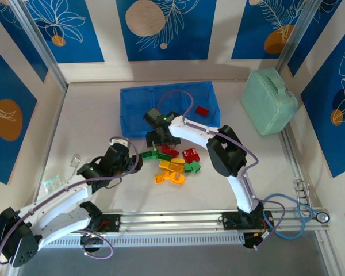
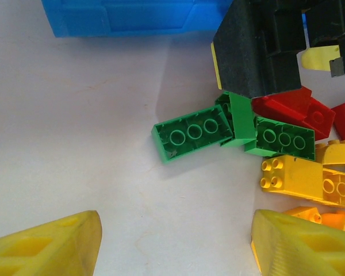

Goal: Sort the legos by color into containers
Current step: Pick up the lego from the center of the table.

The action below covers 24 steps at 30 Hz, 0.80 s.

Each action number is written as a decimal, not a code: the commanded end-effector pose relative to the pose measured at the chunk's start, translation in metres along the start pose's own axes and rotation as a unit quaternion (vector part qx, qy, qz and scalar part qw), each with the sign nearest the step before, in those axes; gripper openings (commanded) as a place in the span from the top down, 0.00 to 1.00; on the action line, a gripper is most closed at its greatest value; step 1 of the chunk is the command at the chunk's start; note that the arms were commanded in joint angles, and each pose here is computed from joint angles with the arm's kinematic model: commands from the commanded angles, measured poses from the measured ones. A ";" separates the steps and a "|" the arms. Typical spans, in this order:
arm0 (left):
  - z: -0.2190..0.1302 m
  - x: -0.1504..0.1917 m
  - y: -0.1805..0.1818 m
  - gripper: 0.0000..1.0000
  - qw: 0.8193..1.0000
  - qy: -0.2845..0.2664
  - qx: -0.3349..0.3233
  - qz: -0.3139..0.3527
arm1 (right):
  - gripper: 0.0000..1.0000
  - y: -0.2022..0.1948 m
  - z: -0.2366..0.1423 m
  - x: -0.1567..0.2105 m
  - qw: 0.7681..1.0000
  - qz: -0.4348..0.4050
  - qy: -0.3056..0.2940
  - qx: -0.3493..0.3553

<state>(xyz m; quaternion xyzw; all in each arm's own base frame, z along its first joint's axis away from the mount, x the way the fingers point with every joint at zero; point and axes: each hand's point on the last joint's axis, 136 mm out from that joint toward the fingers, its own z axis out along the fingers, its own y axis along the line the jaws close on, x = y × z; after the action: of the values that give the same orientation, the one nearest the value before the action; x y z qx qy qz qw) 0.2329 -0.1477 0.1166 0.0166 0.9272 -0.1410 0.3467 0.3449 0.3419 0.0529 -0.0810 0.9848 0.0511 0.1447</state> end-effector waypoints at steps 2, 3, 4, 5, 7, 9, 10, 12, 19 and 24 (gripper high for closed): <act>-0.001 0.006 0.006 0.30 1.000 0.004 -0.012 -0.001 | 0.01 0.005 0.008 0.000 1.000 0.007 0.002 0.013; -0.001 0.006 0.006 0.30 1.000 0.004 -0.012 -0.002 | 0.02 0.004 0.010 0.000 1.000 0.008 0.003 0.014; -0.001 0.006 0.006 0.30 1.000 0.003 -0.011 -0.001 | 0.03 0.003 0.012 -0.001 1.000 0.010 0.002 0.017; -0.002 0.006 0.006 0.30 1.000 0.003 -0.012 -0.002 | 0.04 0.002 0.014 -0.002 1.000 0.009 0.001 0.020; -0.002 0.007 0.007 0.30 1.000 0.004 -0.013 -0.001 | 0.08 -0.001 0.018 -0.003 1.000 0.009 0.000 0.028; -0.001 0.008 0.008 0.30 1.000 0.003 -0.015 -0.001 | 0.11 -0.004 0.020 -0.003 0.999 0.012 0.000 0.032; -0.001 0.009 0.008 0.30 1.000 0.004 -0.015 -0.001 | 0.13 -0.005 0.021 -0.004 0.999 0.013 -0.002 0.034; 0.001 0.010 0.009 0.30 1.000 0.004 -0.015 -0.002 | 0.19 -0.008 0.022 -0.005 0.999 0.012 -0.006 0.041; 0.002 0.009 0.007 0.30 1.000 0.006 -0.013 -0.002 | 0.43 -0.014 0.025 -0.004 0.999 0.001 -0.009 0.052; 0.002 0.009 0.008 0.30 1.000 0.005 -0.014 -0.001 | 0.50 -0.020 0.013 0.002 0.998 0.000 -0.014 0.053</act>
<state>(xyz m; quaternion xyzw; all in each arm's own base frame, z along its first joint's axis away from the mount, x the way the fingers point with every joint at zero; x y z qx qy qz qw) 0.2302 -0.1432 0.1097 0.0153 0.9293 -0.1326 0.3444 0.3564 0.3388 0.0316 -0.0735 0.9842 0.0181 0.1601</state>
